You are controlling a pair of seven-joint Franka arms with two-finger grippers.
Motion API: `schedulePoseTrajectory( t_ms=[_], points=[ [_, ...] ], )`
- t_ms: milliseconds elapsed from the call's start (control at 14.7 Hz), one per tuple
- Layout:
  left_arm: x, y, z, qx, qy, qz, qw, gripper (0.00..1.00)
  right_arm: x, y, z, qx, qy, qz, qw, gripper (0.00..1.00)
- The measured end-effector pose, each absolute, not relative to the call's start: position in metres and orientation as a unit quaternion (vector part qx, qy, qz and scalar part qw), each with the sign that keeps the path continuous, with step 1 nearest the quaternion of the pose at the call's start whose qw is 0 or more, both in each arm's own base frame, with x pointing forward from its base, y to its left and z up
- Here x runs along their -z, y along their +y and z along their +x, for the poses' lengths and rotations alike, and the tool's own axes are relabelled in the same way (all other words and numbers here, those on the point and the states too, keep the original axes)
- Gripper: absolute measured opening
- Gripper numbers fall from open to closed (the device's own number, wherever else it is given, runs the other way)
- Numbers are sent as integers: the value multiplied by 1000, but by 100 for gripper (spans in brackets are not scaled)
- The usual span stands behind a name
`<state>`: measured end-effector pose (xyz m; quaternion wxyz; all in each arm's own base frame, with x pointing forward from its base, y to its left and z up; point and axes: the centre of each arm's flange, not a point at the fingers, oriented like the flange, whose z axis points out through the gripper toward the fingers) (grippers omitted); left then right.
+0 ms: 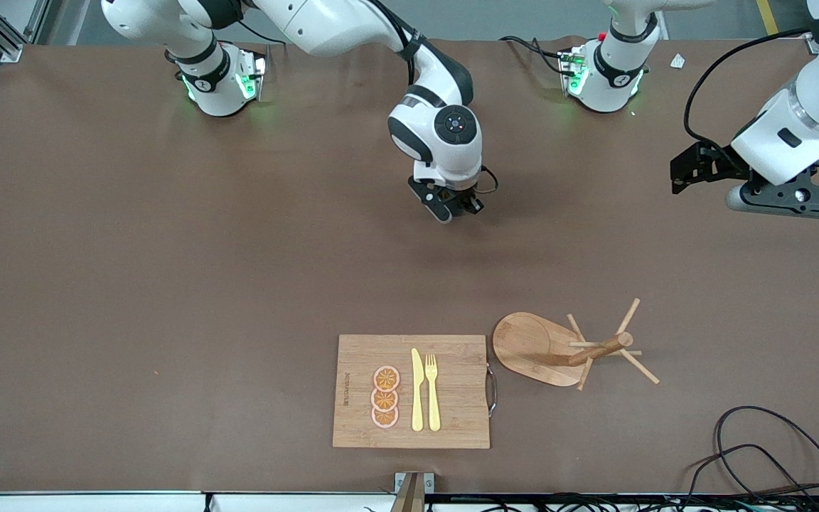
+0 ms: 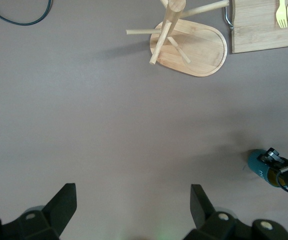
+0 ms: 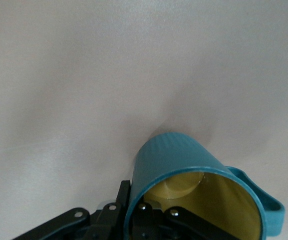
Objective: Pass cup and hang on rack
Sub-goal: 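Carry the teal mug with the right gripper toward the table middle, then set the mug down with the right gripper while the left gripper approaches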
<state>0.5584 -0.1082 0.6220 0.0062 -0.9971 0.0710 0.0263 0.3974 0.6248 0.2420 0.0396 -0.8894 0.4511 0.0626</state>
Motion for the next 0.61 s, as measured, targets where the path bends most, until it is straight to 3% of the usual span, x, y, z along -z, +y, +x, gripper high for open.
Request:
schedulePoseTrajectory(
  t_ms=[611],
  points=[
    [-623, -115, 557, -25, 45, -999, 6, 100, -234, 632, 385, -64, 464, -883, 34, 4]
  ],
)
